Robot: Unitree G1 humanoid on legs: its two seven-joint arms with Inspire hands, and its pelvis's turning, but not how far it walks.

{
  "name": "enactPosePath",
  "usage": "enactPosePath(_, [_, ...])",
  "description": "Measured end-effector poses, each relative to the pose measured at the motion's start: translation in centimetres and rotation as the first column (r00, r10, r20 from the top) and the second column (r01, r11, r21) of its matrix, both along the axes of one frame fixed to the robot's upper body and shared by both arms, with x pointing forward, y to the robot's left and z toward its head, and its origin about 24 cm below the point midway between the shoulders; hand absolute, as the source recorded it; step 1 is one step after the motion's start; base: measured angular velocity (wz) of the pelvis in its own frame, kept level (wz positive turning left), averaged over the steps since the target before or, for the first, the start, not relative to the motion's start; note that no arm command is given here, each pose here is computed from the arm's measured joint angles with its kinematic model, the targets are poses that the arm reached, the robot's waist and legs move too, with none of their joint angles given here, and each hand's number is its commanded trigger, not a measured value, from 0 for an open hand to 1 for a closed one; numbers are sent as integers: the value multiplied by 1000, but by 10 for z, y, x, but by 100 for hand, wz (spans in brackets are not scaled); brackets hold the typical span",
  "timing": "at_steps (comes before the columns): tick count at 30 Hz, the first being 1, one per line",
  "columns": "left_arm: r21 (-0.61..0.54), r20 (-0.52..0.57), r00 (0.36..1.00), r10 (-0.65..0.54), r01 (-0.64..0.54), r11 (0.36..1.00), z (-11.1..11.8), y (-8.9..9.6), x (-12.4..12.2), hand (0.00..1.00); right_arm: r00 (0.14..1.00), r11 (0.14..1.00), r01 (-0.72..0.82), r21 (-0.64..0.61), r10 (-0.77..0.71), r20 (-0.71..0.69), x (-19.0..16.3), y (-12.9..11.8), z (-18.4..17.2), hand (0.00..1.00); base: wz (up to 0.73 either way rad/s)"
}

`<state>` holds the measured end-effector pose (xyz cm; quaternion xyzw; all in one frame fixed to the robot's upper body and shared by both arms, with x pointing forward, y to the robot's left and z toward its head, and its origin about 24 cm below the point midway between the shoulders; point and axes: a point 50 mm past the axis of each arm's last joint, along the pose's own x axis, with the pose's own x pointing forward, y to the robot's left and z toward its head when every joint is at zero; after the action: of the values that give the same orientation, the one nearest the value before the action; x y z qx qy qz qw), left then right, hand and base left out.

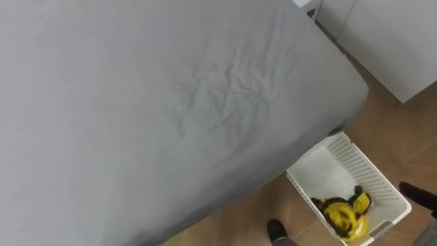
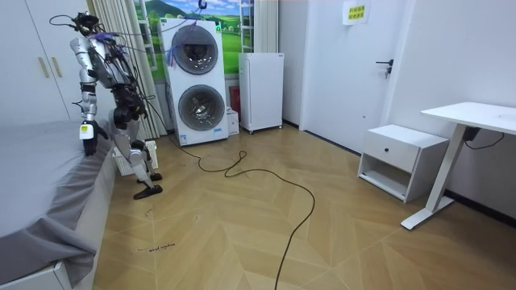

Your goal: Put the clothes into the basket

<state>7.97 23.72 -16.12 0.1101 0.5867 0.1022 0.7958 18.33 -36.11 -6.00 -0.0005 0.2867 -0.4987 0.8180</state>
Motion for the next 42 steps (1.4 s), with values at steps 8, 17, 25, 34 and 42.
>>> enactPosePath(8, [13, 20, 1000, -8, 8, 1000, 2, 8, -1, 0, 999, 999, 37, -10, -37, 2, -4, -2, 0, 0, 4])
enactPosePath(17, [11, 34, 999, -14, 13, 1000, 3, 11, -4, 0, 996, 1000, 0, -9, 0, -84, -28, -1, -15, 0, 18])
enactPosePath(25, [-2, 41, 998, -40, 40, 999, 4, 11, -7, 0, 973, 982, -127, 138, 150, -174, -57, 37, -51, 0, 29])
enactPosePath(34, [10, 66, 996, -67, 66, 998, 4, 2, -6, 0, 915, 910, -275, 311, 347, -205, -71, 89, -78, 0, 34])
enactPosePath(42, [34, 87, 990, -112, 110, 993, 3, -4, -3, 0, 853, 838, -349, 419, 470, -228, -84, 114, -92, 0, 24])
